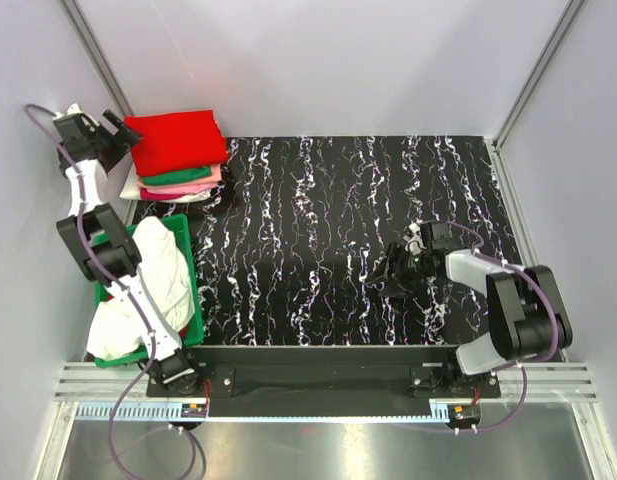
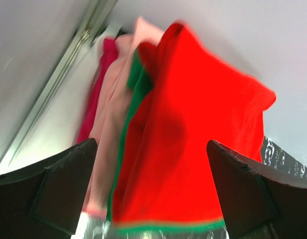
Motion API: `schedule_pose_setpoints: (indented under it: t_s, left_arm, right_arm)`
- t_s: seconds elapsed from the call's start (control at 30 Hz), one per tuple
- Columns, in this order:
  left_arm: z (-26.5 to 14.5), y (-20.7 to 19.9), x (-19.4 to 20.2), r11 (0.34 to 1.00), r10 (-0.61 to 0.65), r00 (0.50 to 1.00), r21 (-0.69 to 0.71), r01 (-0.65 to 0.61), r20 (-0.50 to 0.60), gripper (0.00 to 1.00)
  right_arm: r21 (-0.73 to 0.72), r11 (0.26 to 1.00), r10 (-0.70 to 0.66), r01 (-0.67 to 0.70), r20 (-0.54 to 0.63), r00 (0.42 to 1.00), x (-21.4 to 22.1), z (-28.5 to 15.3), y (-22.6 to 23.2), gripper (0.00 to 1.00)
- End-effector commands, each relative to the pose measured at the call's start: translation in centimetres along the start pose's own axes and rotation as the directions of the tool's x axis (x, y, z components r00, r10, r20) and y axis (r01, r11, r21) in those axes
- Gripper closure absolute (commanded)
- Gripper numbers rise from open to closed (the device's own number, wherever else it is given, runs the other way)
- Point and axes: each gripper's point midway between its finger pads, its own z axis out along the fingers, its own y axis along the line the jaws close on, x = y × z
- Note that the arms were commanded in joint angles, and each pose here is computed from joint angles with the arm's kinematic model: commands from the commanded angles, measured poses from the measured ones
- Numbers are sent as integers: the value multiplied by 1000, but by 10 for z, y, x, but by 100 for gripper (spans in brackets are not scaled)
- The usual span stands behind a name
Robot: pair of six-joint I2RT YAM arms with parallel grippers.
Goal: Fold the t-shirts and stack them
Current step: Neatly place the folded tshirt to the corner
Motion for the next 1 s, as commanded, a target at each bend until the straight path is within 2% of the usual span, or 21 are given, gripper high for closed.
schedule_pose_setpoints:
  t_s: [0.0,0.13,0.23,0.57,0.97]
  left_arm:
    - [-57,25,-65,988,-88,973,-105,113,214,1]
    - [-76,37,-42,980,-127,971,-126,155,202,1]
    - [-75,34,-29,980,-159,973,-95,177,169,1]
    - [-48,36,0,968,-248,965,-23,251,78,28]
    - [-27,38,43,968,-246,969,-40,246,8,34]
  right_arm:
    - [-15,998,-55,55,41,998,0,-12,11,34]
    - [-25,997,-71,73,50,996,6,-16,12,34]
    - [-26,997,-71,72,42,997,10,-15,9,34]
    - [-28,996,-80,81,31,996,10,-12,6,34]
    - [-25,997,-77,77,18,997,7,-6,3,34]
